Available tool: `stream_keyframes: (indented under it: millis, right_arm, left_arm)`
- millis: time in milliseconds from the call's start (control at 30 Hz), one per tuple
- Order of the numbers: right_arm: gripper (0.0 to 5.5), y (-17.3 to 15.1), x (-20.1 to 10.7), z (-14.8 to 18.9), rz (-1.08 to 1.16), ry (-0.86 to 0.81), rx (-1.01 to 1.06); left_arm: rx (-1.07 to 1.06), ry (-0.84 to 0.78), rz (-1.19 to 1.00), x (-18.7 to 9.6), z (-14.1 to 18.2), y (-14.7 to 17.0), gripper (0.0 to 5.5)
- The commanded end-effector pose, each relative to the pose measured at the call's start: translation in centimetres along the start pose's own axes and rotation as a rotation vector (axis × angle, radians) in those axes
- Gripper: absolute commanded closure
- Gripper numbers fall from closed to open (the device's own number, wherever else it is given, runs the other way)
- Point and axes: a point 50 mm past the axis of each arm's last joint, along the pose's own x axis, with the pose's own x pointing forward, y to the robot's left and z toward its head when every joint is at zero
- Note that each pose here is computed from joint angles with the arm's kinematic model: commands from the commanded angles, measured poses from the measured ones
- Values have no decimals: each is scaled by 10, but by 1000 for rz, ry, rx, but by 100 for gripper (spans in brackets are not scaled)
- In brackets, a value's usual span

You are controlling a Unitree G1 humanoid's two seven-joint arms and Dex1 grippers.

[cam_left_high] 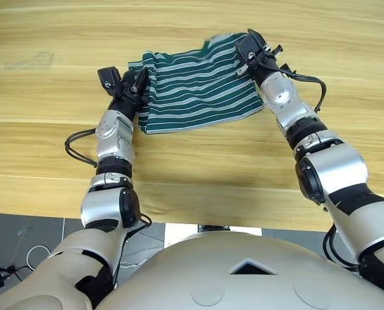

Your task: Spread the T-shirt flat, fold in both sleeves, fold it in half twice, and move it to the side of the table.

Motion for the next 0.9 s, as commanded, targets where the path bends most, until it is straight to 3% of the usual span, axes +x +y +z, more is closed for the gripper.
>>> stream_keyframes:
  millis: [33, 167, 267, 333, 467, 567, 667, 800, 900]
  right_arm:
    - [295, -9, 4, 1, -74, 46, 39]
    - [258, -27, 0, -11, -203, 120, 116]
    - [258, -41, -7, -19, -267, 92, 190]
    - [258, -42, -14, -20, -277, 4, 210]
    - [258, -22, -42, -34, -284, -115, 272]
    - [258, -4, -58, -39, -275, -148, 269]
    - [258, 1, -67, -35, -284, -183, 265]
    - [258, 0, -74, -31, -308, -200, 266]
    - [258, -4, -79, -33, -327, -191, 262]
  left_arm:
    - [-34, 13, 101, 3, 5, 12, 264]
    - [-111, -21, 214, -6, 7, 32, 209]
    - [-167, -164, 216, -19, 19, 42, 165]
    - [-120, -342, 36, -28, 35, 18, 121]
    - [269, -487, -446, -37, 55, -80, 108]
    - [476, -344, -587, -15, 57, -103, 108]
    - [535, -158, -552, 12, 53, -96, 108]
    - [481, 65, -457, 36, 36, -85, 108]
    - [303, 146, -400, 43, 25, -77, 108]
